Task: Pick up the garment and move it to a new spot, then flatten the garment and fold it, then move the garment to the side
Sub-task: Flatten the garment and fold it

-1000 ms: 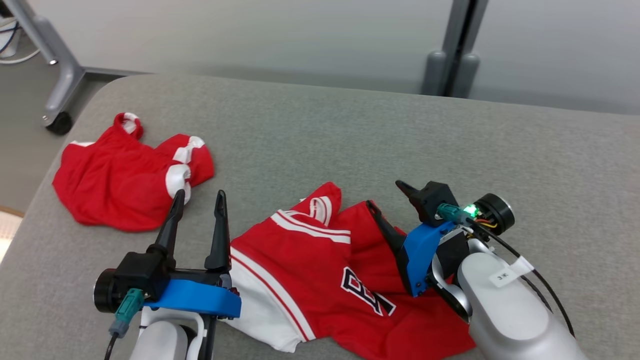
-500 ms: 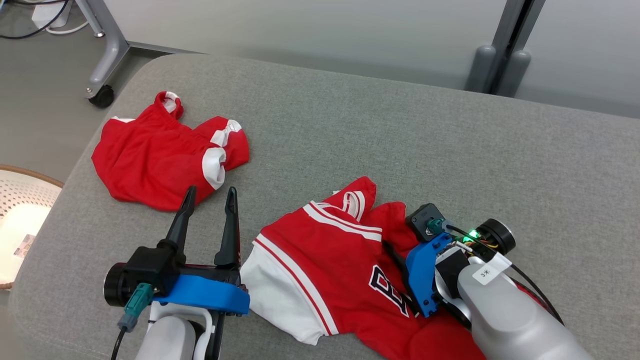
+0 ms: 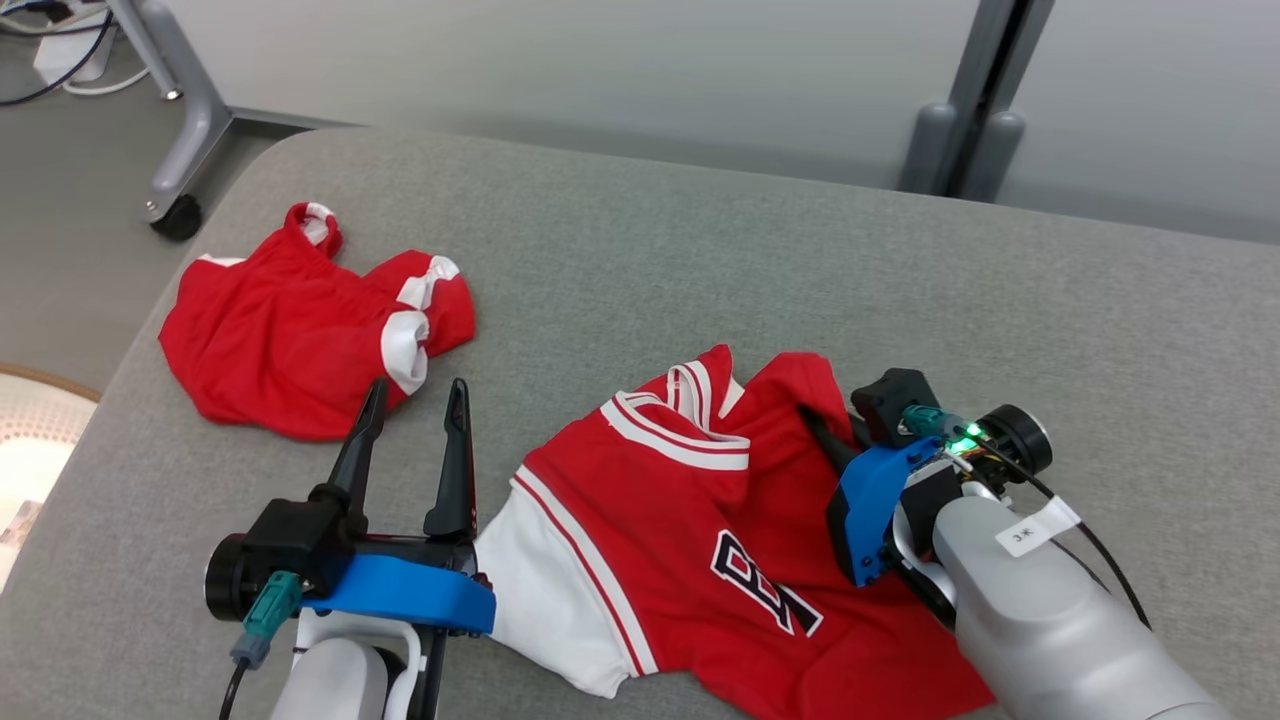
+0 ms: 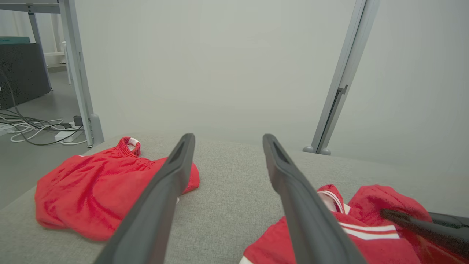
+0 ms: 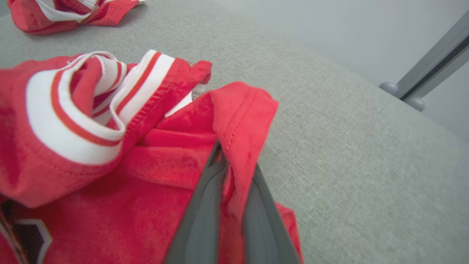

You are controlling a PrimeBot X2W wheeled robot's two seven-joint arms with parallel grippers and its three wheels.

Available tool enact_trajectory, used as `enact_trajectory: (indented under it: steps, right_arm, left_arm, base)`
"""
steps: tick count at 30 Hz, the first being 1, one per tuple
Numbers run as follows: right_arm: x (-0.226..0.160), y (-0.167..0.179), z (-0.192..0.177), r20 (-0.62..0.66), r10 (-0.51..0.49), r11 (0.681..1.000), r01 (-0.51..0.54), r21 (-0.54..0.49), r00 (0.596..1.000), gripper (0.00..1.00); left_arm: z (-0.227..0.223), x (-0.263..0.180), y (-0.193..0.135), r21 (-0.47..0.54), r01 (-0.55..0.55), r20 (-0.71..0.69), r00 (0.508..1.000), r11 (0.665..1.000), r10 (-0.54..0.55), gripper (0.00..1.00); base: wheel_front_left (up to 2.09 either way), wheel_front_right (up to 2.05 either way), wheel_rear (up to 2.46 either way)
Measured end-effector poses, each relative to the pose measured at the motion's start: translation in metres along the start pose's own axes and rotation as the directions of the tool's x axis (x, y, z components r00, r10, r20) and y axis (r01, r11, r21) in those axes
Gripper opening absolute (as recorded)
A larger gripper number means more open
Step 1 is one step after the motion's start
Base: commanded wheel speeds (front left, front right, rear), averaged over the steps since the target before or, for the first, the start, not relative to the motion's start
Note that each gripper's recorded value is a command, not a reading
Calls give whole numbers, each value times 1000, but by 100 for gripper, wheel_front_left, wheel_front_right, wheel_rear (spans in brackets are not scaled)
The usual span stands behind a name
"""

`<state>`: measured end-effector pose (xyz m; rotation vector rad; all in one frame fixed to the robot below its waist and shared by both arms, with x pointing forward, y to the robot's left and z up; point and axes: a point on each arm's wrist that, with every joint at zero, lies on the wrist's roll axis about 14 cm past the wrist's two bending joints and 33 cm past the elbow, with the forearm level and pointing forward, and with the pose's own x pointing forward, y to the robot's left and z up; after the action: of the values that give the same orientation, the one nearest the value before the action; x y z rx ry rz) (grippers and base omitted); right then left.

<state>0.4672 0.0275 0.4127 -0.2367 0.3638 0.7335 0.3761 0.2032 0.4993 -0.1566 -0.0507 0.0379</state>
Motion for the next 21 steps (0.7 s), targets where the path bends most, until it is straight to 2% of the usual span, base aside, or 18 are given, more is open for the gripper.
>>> enact_trajectory:
  steps: [5, 10, 17, 21]
  right_arm:
    - [-14, -24, 26, 123, -71, 997, 69, 25, 990, 0]
    - [-37, -71, 55, 225, -181, 983, 177, 37, 957, 0]
    - [-73, -145, 88, 318, -339, 939, 340, 54, 885, 0]
    - [-78, -174, 92, 302, -394, 916, 398, 51, 868, 0]
  left_arm:
    - [-1, -1, -8, -10, 22, 2, 1000, 1000, -22, 100]
    - [0, 3, -16, -18, 41, 9, 999, 999, -40, 100]
    - [-4, 6, -26, -28, 67, 1, 998, 997, -67, 100]
    - [-5, 8, -29, -31, 75, -2, 997, 997, -75, 100]
  base:
    - [0, 0, 0]
    - [0, 0, 0]
    - [0, 0, 0]
    - [0, 0, 0]
